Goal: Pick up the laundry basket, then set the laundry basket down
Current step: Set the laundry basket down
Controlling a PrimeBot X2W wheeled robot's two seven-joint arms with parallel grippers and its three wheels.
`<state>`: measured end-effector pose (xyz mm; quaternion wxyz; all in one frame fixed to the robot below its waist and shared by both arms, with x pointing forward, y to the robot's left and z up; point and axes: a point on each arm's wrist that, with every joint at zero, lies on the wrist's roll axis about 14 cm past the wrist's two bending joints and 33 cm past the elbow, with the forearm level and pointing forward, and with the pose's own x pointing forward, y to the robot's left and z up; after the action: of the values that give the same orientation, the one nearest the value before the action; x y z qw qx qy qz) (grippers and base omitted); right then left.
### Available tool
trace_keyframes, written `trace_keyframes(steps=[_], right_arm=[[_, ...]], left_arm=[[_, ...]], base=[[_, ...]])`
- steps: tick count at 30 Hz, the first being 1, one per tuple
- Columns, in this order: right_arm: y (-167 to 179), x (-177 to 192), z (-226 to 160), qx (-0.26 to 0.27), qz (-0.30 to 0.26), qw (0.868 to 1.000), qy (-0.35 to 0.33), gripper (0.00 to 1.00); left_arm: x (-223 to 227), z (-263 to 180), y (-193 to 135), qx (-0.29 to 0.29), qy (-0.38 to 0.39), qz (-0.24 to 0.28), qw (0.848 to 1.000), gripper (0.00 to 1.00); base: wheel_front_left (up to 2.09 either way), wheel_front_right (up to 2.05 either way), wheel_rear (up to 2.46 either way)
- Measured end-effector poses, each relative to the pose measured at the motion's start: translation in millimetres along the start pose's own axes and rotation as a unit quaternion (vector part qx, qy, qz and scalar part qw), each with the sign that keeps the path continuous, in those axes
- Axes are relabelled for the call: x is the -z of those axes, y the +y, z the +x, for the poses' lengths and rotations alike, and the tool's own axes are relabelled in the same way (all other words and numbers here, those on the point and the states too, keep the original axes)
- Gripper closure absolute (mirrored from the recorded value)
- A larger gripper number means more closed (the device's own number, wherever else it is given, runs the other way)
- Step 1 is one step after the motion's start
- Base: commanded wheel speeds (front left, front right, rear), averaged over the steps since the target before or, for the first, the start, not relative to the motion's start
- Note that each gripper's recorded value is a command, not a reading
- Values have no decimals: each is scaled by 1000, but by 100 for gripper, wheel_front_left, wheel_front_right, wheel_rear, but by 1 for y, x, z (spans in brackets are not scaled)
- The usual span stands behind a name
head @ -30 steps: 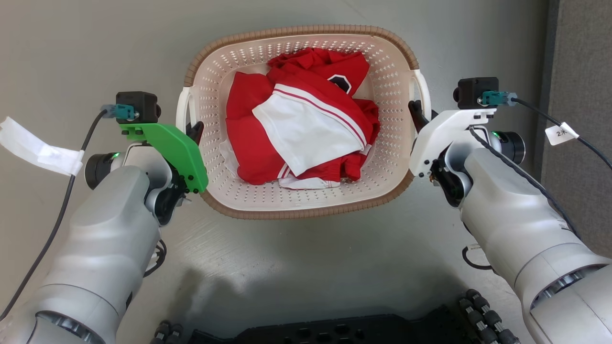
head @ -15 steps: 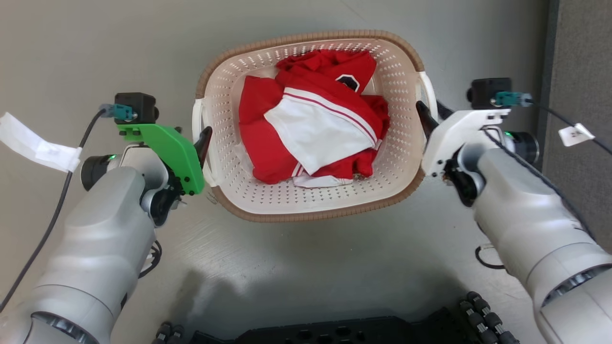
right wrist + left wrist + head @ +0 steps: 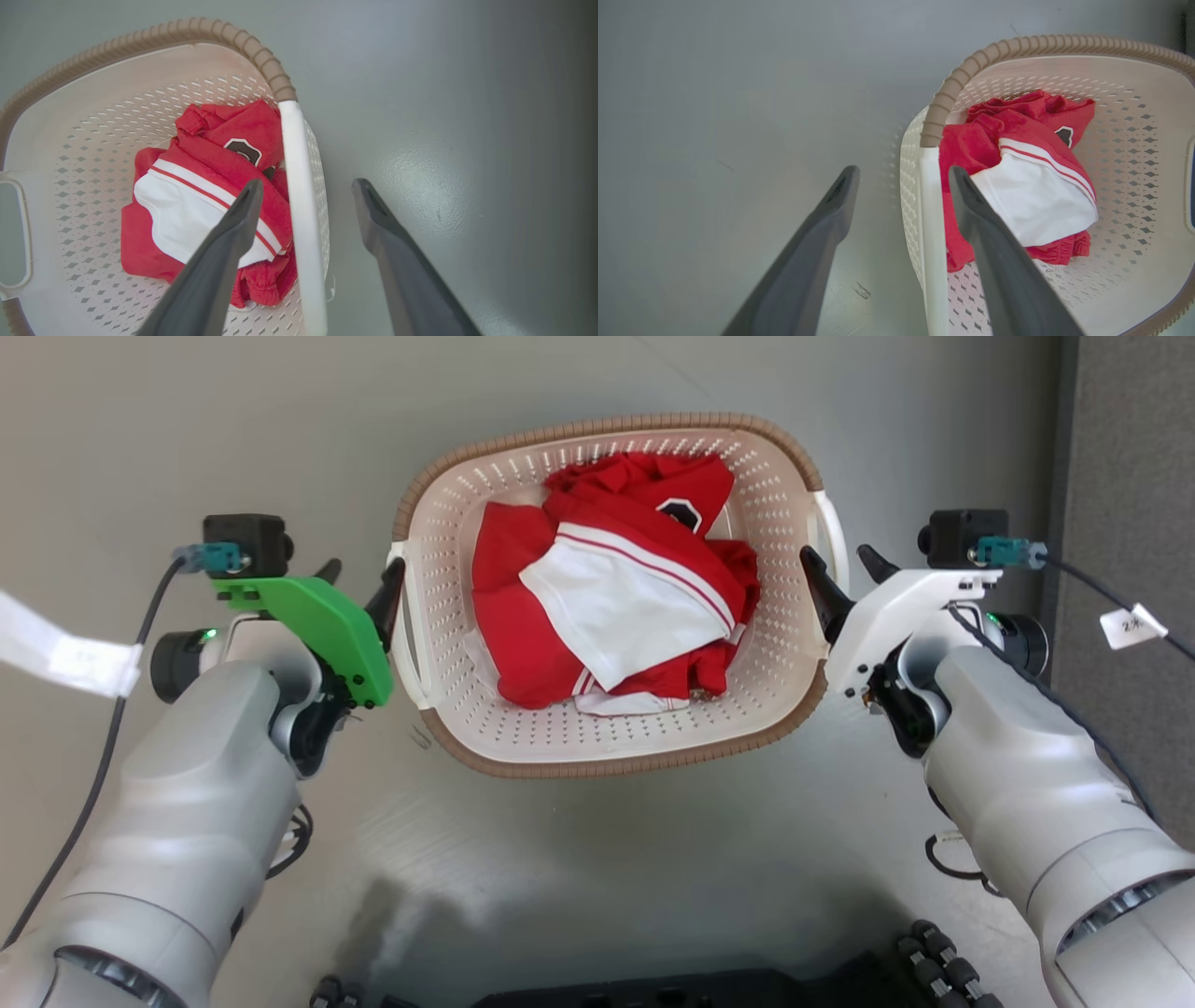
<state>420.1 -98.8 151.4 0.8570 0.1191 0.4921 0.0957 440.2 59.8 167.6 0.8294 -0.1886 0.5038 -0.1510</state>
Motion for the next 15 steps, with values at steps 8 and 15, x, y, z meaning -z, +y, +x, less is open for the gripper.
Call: trace_keyframes(steps=[8, 15], right_arm=[[11, -20, -19, -9, -7, 999, -43, 0], [17, -41, -41, -14, -20, 997, -78, 0]], left_arm=[[-31, -25, -3, -3, -92, 37, 995, 0], [-43, -48, -15, 2, -118, 65, 991, 0]], base=[[0, 0, 0], [0, 0, 0]])
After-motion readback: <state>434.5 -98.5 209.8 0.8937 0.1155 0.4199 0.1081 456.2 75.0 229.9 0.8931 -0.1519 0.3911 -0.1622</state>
